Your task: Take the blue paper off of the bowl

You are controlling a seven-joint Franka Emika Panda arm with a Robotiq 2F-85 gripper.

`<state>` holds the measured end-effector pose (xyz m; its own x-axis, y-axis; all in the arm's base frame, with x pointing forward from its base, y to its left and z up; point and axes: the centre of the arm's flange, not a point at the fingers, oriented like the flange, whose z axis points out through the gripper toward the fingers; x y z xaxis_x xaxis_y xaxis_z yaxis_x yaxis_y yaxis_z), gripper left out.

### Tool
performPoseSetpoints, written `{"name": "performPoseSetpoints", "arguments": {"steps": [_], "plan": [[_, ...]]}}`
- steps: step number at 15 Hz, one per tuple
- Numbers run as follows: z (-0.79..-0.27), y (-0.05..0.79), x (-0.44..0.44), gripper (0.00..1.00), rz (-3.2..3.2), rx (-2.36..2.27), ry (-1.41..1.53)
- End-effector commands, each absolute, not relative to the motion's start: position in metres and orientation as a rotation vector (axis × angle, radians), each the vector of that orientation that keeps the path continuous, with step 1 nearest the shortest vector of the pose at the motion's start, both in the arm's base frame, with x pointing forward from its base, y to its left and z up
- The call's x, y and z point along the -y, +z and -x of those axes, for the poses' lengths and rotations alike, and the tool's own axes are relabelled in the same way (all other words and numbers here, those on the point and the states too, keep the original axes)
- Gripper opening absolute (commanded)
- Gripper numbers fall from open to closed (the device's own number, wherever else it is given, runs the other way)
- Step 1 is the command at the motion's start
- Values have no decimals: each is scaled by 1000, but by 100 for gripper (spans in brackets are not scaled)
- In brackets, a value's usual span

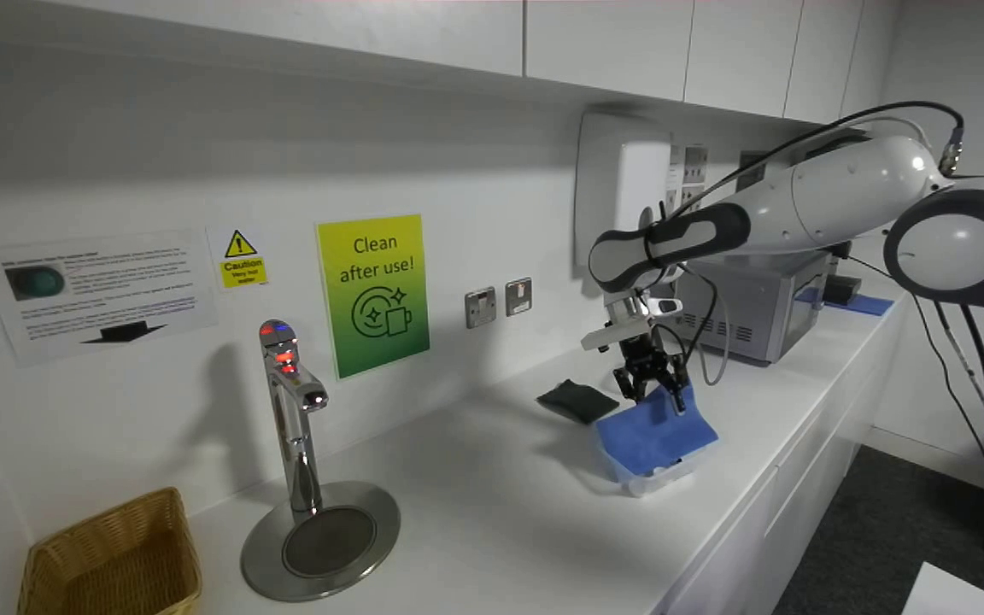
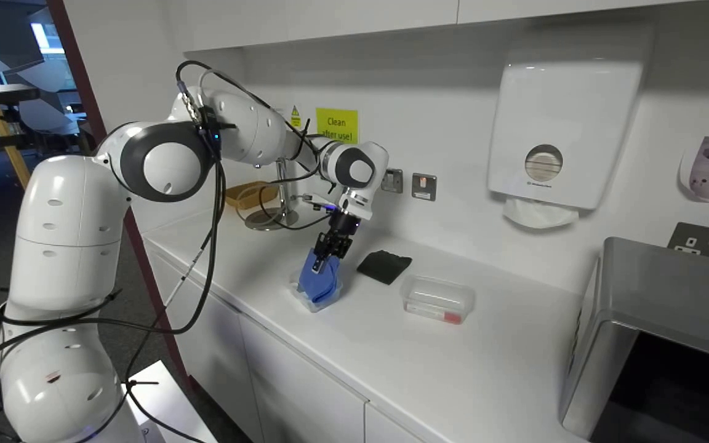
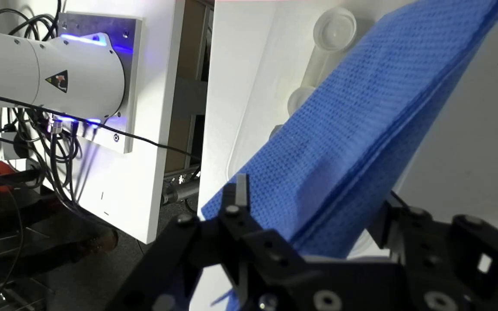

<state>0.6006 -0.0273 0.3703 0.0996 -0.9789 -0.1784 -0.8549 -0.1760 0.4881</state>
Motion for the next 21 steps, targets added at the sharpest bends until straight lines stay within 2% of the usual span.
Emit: {"name": "performPoseSetpoints", "arguments": {"steps": [1,6,16,21], "plan": [[-590,379,26,36,-2098,1859,-713],[-589,389,23,1,-2132,1873,-682],[-592,433,-4,1,-2269,1890,-762],[-601,455,-42,1,-2334,1858,-697]]}}
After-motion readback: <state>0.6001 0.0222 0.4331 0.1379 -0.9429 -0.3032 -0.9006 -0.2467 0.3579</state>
